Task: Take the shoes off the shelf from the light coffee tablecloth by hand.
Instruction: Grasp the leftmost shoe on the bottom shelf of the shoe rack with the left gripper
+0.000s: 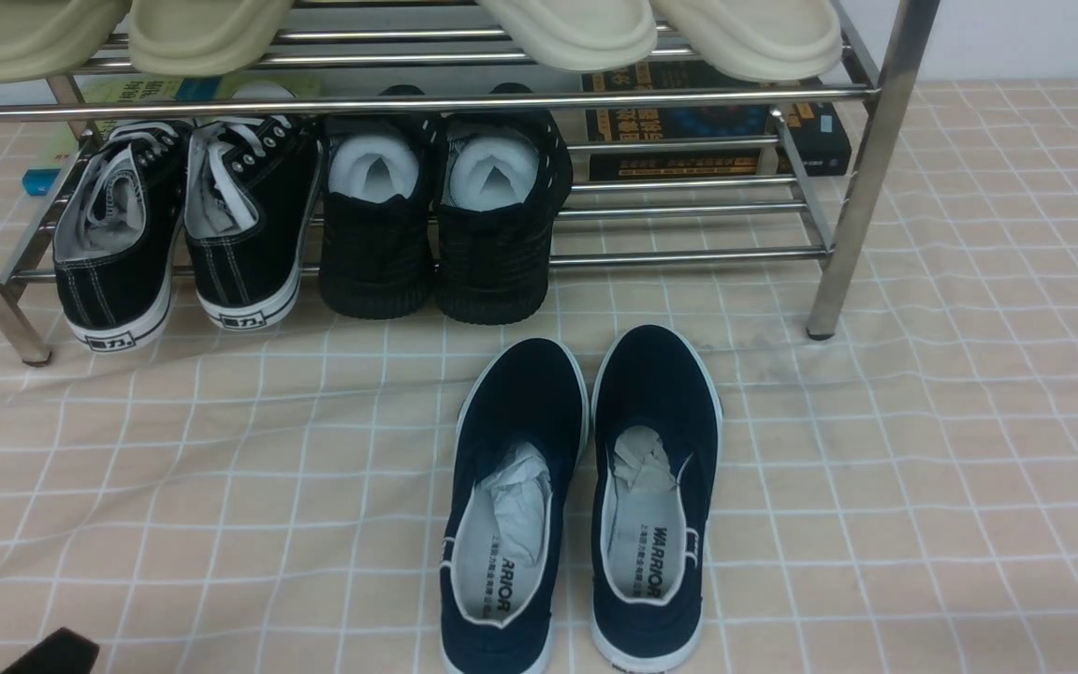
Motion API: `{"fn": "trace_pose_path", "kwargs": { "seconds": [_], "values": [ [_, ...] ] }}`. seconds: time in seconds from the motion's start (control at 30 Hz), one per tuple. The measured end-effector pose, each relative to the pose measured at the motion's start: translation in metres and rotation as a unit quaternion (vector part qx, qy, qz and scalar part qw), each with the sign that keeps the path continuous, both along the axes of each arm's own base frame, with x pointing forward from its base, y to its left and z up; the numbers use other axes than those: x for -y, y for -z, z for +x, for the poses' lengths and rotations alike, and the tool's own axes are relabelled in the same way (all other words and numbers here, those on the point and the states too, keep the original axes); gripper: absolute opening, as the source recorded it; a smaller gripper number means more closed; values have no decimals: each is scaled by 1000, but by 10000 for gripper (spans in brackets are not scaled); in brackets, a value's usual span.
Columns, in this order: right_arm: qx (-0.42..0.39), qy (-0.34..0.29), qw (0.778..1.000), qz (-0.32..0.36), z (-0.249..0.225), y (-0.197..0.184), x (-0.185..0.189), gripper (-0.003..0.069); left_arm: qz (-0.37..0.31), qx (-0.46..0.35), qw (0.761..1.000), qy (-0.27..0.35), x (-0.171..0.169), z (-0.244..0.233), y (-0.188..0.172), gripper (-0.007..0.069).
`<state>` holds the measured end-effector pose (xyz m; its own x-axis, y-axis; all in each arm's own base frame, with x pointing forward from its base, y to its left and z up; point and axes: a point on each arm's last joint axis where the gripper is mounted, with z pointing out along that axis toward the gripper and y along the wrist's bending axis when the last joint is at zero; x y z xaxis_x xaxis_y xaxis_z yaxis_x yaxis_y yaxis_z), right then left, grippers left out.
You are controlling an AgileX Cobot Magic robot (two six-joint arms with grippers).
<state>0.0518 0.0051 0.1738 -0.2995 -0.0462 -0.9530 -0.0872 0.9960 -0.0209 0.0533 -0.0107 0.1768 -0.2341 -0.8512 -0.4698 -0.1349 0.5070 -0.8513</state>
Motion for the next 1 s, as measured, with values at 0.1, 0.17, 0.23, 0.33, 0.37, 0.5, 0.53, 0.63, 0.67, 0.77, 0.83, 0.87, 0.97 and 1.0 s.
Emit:
{"fn": "trace_pose_path", "kwargs": {
  "seconds": [0.1, 0.17, 0.23, 0.33, 0.37, 0.5, 0.53, 0.63, 0.67, 0.77, 0.83, 0.87, 0.97, 1.0],
  "values": [
    [0, 0, 1000, 0, 0, 0, 0, 240, -42, 14, 999, -8, 0, 1, -3, 239],
    [0, 0, 1000, 0, 0, 0, 0, 240, -47, 23, 999, -12, 0, 1, -5, 239],
    [0, 0, 1000, 0, 0, 0, 0, 240, -49, 32, 998, -15, -1, 1, -7, 239],
    [0, 0, 1000, 0, 0, 0, 0, 240, -45, 60, 997, -22, -2, 2, -12, 223],
    [0, 0, 1000, 0, 0, 0, 0, 240, -35, 69, 997, -23, -3, 3, -13, 205],
    [0, 0, 1000, 0, 0, 0, 0, 240, 31, 105, 994, -14, -3, -1, -36, 69],
    [0, 0, 1000, 0, 0, 0, 0, 240, 51, 115, 992, -10, -3, -2, -48, 39],
    [0, 0, 1000, 0, 0, 0, 0, 240, 107, 95, 990, 7, -2, -2, -80, 2],
    [0, 0, 1000, 0, 0, 0, 0, 240, 125, 74, 989, 16, -1, -1, -89, 1],
    [0, 0, 1000, 0, 0, 0, 0, 240, 186, -47, 980, 53, 0, 14, -107, 1],
    [0, 0, 1000, 0, 0, 0, 0, 240, 226, -125, 963, 76, -1, 26, -115, 1],
    [0, 0, 1000, 0, 0, 0, 0, 240, 248, -161, 951, 87, -3, 33, -118, 1],
    [0, 0, 1000, 0, 0, 0, 0, 240, 335, -265, 897, 116, -10, 64, -129, 1],
    [0, 0, 1000, 0, 0, 0, 0, 240, 357, -286, 881, 118, -13, 75, -132, 1]
  ]
}}
